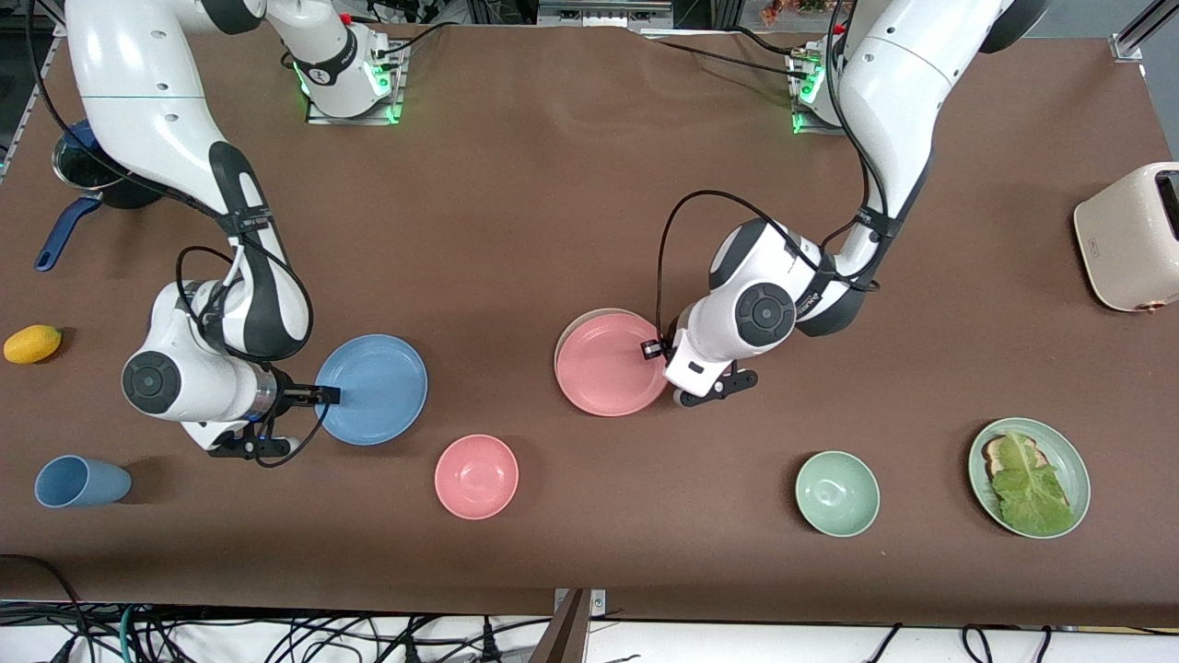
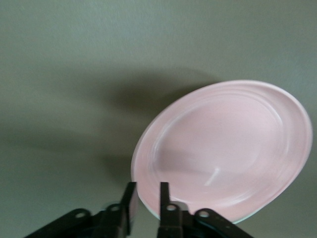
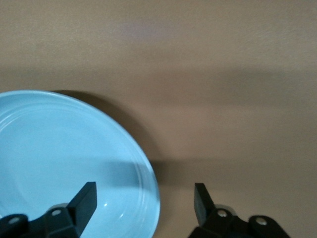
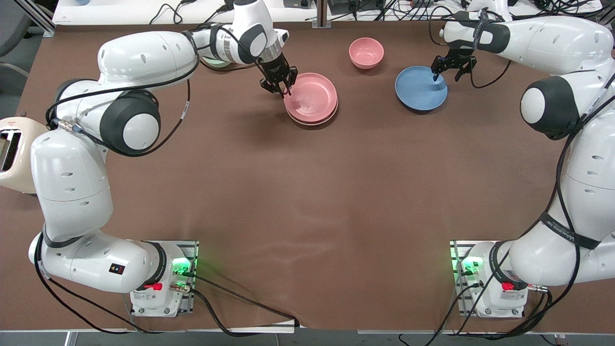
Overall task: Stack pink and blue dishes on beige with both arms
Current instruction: 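Set the pink plate on the beige plate while the right gripper grasps the blue plate, then carry the blue plate over the pink plate while the left gripper withdraws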
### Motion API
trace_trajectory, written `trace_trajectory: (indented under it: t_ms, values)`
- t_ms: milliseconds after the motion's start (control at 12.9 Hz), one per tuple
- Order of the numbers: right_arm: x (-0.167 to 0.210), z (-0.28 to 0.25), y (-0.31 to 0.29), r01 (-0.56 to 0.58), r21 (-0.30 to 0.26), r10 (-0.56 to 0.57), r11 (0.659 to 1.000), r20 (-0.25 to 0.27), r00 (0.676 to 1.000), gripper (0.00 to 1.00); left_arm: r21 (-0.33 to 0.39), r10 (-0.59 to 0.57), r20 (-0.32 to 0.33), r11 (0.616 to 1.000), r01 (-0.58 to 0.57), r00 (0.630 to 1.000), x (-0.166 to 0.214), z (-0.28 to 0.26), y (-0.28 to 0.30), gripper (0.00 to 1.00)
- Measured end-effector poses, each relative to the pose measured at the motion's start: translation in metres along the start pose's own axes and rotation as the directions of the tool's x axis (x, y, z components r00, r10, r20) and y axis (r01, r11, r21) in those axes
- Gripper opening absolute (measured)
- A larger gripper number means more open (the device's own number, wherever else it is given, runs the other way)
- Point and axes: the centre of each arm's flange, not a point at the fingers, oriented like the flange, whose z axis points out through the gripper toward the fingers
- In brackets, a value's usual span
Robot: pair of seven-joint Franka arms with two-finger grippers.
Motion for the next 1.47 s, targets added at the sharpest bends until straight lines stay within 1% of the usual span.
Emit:
trace_trajectory:
  t_ms: [77,155,309,387,464,541,619,696,851,928,1005,1082,1160,1237,1314,1469]
  values:
    - [-0.001,0.003,0.0,-0.003,0.005,0.003,1.0,0.003,1.0,0.87,-0.005,-0.003,-0.007,1.0,0.003,1.0,0.003,-0.005,0.0,0.44]
    - [-0.002,0.006,0.0,-0.005,0.006,0.005,1.0,0.006,1.0,0.82,-0.01,-0.009,-0.014,1.0,0.009,1.0,0.007,-0.01,-0.002,0.54]
    - [-0.004,0.013,0.001,-0.007,0.005,0.007,1.0,0.001,1.0,0.81,-0.006,-0.036,-0.019,0.999,0.036,0.999,0.022,-0.02,-0.016,0.77]
    - [-0.004,0.015,0.003,-0.008,0.005,0.008,1.0,-0.003,1.0,0.81,0.01,-0.052,-0.019,0.999,0.053,0.998,0.032,-0.025,-0.029,0.85]
    - [-0.005,0.017,0.004,-0.008,0.004,0.008,1.0,-0.003,1.0,0.81,0.034,-0.065,-0.024,0.997,0.066,0.998,0.044,-0.031,-0.045,0.96]
    - [-0.005,0.018,0.004,-0.008,0.004,0.008,1.0,-0.003,1.0,0.78,0.056,-0.075,-0.03,0.995,0.077,0.997,0.057,-0.038,-0.062,1.0]
    - [-0.005,0.018,0.004,-0.007,0.004,0.007,1.0,-0.003,1.0,0.77,0.072,-0.077,-0.025,0.994,0.078,0.997,0.069,-0.045,-0.081,1.0]
    - [-0.005,0.018,0.004,-0.007,0.004,0.007,1.0,-0.003,1.0,0.67,0.082,-0.068,-0.009,0.994,0.069,0.998,0.082,-0.052,-0.103,1.0]
    - [-0.006,0.018,0.003,-0.005,0.004,0.005,1.0,-0.002,1.0,0.4,0.096,-0.049,0.021,0.994,0.047,0.999,0.108,-0.066,-0.15,1.0]
    - [-0.006,0.018,0.003,-0.004,0.004,0.004,1.0,-0.002,1.0,0.3,0.103,-0.03,0.035,0.994,0.027,0.999,0.12,-0.072,-0.175,1.0]
    - [-0.006,0.018,0.002,-0.004,0.005,0.004,1.0,-0.002,1.0,0.3,0.105,-0.012,0.051,0.994,0.006,0.999,0.131,-0.078,-0.2,1.0]
    - [-0.006,0.018,0.002,-0.003,0.005,0.003,1.0,-0.002,1.0,0.23,0.103,0.009,0.07,0.995,-0.016,0.998,0.139,-0.084,-0.223,1.0]
    - [-0.006,0.018,0.002,0.0,0.006,0.0,1.0,-0.002,1.0,0.1,0.107,0.029,0.081,0.994,-0.037,0.996,0.146,-0.09,-0.243,1.0]
    - [-0.005,0.013,0.001,0.002,0.01,-0.002,1.0,-0.008,1.0,0.06,0.13,0.054,0.086,0.989,-0.065,0.995,0.151,-0.095,-0.261,1.0]
    - [-0.005,0.011,0.0,0.005,0.01,-0.004,1.0,-0.011,1.0,0.06,0.155,0.08,0.088,0.984,-0.093,0.993,0.155,-0.101,-0.277,1.0]
    - [-0.004,0.009,0.0,0.012,0.011,-0.012,1.0,-0.017,1.0,0.06,0.17,0.127,0.104,0.975,-0.143,0.986,0.16,-0.115,-0.304,1.0]
